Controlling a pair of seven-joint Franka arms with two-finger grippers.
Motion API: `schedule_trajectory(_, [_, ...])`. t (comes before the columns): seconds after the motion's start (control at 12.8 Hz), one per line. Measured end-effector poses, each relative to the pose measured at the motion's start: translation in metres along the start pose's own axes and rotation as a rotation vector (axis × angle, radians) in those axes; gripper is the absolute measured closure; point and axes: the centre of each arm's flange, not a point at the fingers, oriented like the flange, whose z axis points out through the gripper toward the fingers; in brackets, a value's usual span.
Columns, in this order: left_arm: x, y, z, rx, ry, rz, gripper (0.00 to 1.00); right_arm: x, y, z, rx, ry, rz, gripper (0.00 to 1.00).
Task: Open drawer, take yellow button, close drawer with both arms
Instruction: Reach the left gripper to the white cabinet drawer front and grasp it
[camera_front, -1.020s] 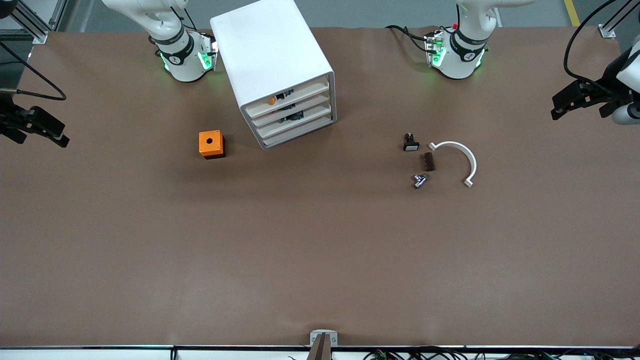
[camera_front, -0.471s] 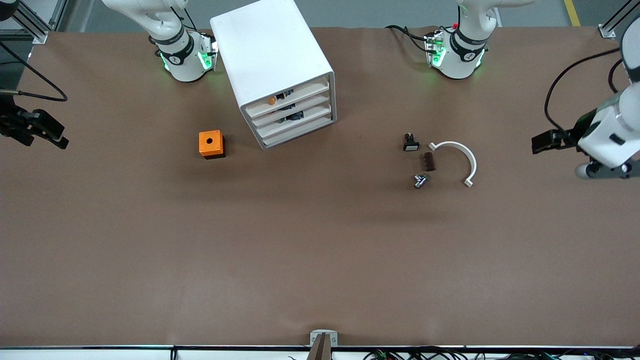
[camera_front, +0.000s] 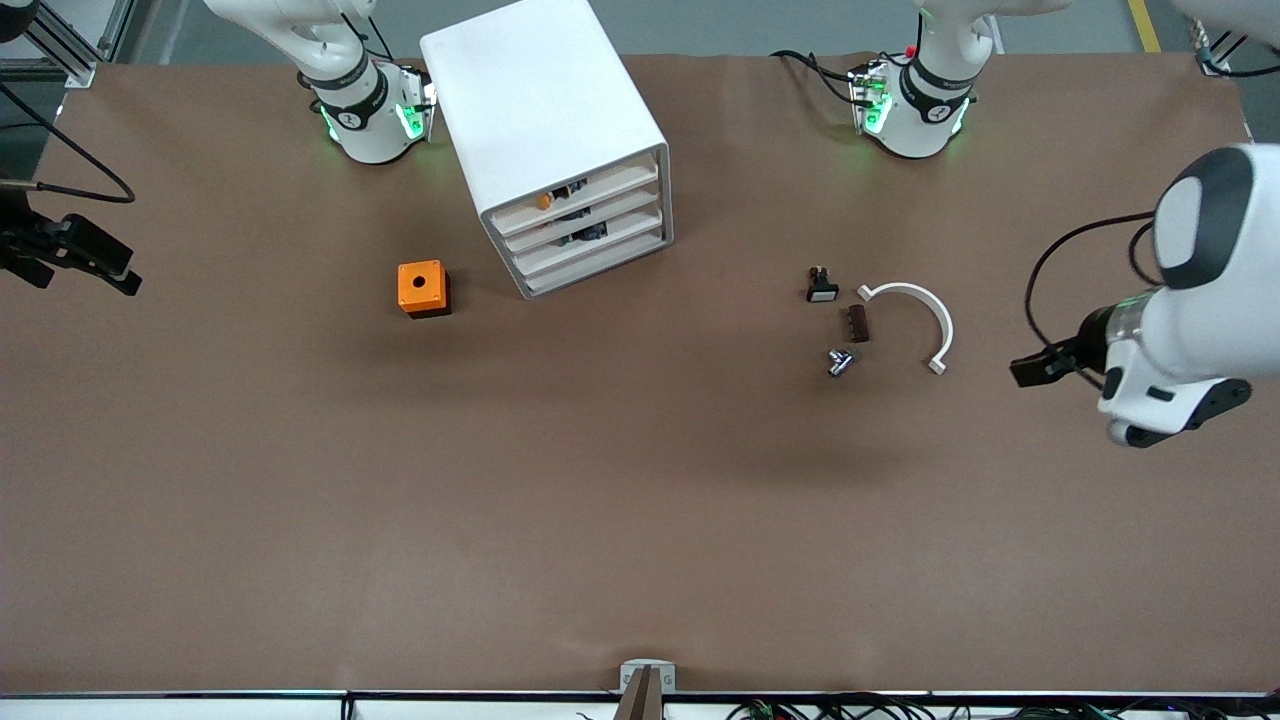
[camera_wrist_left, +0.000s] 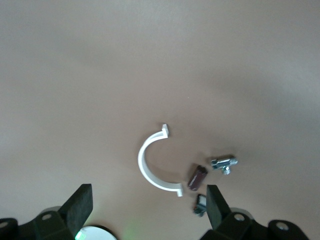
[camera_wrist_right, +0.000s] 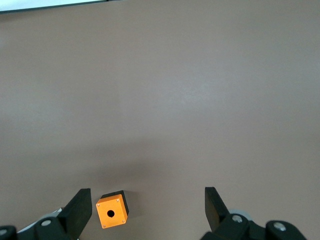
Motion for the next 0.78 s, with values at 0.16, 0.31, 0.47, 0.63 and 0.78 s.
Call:
schedule_trajectory(0.16, [-0.014,0.043,0.025,0.017,-0.036,-0.149,0.00,0.000,0.001,0.001,0.000,-0.002,0.001,0.00])
schedule_trajectory(0.31, [-0.038,0.086,0.043,0.019,-0.088,-0.314,0.00,0.000,0.001,0.001,-0.001,-0.003,0.003,0.00])
schedule_trajectory(0.47, [-0.056,0.114,0.057,-0.006,-0.193,-0.475,0.00,0.000,0.002,0.002,-0.001,-0.005,0.004,0.00])
schedule_trajectory(0.63, [-0.062,0.127,0.067,-0.025,-0.312,-0.623,0.00,0.000,0.002,0.003,-0.001,-0.007,0.004,0.00])
schedule_trajectory(0.78, [-0.081,0.144,0.071,0.010,-0.399,-0.794,0.00,0.000,0.002,0.003,-0.001,-0.008,0.004,0.00])
